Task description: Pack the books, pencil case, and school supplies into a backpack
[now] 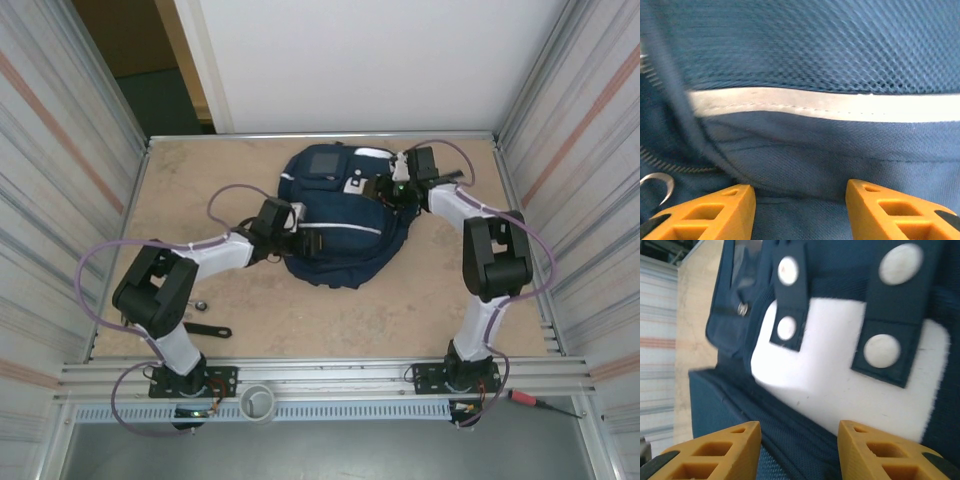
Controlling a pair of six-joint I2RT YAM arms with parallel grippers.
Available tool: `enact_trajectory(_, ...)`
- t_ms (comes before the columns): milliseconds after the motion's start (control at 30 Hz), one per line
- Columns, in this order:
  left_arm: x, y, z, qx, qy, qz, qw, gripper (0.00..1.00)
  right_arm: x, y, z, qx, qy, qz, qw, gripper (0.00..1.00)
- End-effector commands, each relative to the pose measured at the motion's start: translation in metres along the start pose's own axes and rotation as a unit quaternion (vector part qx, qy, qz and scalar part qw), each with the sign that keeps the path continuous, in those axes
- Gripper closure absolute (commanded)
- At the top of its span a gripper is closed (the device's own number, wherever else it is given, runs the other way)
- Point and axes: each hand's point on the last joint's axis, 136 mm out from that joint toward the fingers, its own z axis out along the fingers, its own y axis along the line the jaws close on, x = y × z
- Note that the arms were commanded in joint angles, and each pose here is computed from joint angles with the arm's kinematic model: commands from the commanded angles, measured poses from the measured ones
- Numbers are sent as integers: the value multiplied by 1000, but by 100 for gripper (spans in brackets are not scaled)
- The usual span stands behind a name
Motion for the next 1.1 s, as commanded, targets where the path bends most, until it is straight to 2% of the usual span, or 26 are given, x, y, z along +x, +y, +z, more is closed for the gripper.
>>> enact_trajectory(0, 16, -66, 5, 78, 18, 32, 996, 48, 26, 47, 26, -61, 72, -38, 995, 57)
enact_trajectory(100, 23, -108, 8, 113, 30, 68, 991, 47, 25, 58, 31, -60, 94, -67, 992, 56)
enact_trajectory(233, 24, -144, -7, 135, 21, 123, 983, 43, 3, 49, 7, -24, 66, -86, 994, 52)
enact_trajectory(400, 15, -157, -46, 154, -15, 180, 971, 37, -21, 29, -48, 9, 5, -82, 997, 48)
enact_trajectory(533, -3, -154, -85, 138, -74, 230, 961, 34, -12, 14, -78, 46, -27, -82, 995, 46)
enact_trajectory(633, -29, -133, -106, 103, -121, 220, 962, 32, 13, 14, -82, 39, -29, -76, 996, 46)
enact_trajectory(700, -52, -101, -110, 64, -130, 168, 975, 32, 33, 10, -81, 46, -22, -75, 996, 46)
enact_trajectory(800, -75, -52, -107, 19, -113, 97, 989, 32, 59, -3, -83, 83, -26, -72, 994, 43)
enact_trajectory(900, -85, -13, -91, 0, -91, 52, 995, 32, 78, -5, -86, 74, -37, -62, 995, 42)
enact_trajectory(1067, -81, 2, -56, 29, -38, 30, 998, 35, 91, 7, -75, 44, -25, -59, 997, 42)
